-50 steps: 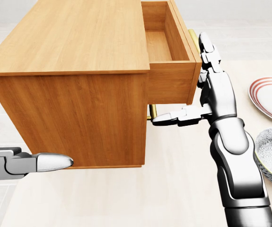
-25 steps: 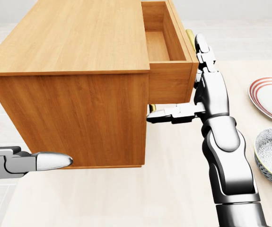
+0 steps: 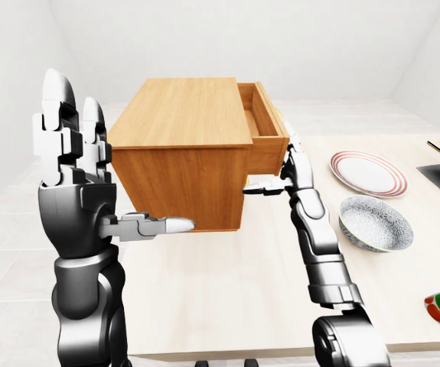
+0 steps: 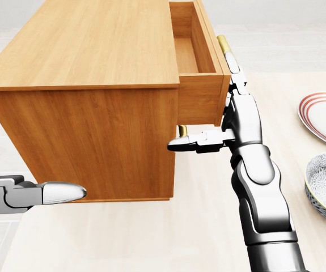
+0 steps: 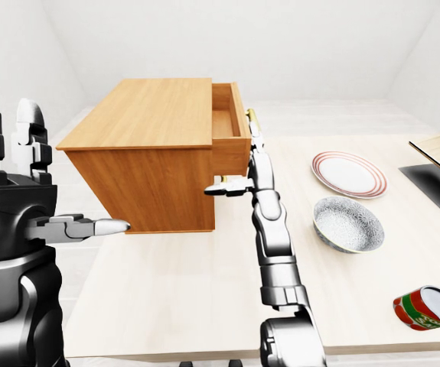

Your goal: Close the top drawer of the cabinet.

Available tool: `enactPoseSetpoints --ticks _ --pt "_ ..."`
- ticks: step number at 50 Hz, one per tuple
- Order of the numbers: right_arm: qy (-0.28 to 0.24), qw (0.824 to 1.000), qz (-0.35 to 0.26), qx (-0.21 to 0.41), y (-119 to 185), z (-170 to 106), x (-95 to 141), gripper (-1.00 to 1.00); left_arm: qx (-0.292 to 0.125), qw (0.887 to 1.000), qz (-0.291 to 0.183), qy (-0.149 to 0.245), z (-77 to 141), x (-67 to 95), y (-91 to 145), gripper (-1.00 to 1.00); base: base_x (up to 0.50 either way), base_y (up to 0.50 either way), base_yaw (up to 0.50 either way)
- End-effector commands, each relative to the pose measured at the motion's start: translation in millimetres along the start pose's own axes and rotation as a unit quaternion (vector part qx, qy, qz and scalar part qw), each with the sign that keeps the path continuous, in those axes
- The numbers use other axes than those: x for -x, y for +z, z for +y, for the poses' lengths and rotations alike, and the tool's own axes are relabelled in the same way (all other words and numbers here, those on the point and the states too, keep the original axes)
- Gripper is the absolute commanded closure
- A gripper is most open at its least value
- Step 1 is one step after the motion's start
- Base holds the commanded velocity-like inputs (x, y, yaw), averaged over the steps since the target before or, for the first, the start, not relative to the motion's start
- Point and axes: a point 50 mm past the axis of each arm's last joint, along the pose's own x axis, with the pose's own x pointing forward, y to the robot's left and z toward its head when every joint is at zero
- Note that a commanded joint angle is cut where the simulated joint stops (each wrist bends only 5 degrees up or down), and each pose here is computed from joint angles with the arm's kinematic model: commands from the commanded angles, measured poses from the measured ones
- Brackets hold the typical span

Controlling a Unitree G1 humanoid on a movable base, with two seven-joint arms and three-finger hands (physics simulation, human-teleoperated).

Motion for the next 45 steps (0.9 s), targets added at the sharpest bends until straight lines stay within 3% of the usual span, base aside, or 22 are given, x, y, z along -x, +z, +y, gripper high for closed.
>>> enactPoseSetpoints --ticks 1,21,45 --pt "0.104 0.994 0.019 0.0 -10 52 -2 -1.0 0.009 1.0 0.0 0.001 0 -0.6 0 -1.0 0.0 0.0 0.0" --pt "0.13 0.991 0.019 0.0 -8 67 -14 -1.0 0.008 1.0 0.002 -0.002 0 -1.6 -2 -1.0 0.0 0.0 0.0" --pt "0.148 0.989 0.025 -0.01 -16 82 -9 -1.0 0.008 1.0 0.0 0.0 0 -1.2 -1 -1.0 0.0 0.0 0.0"
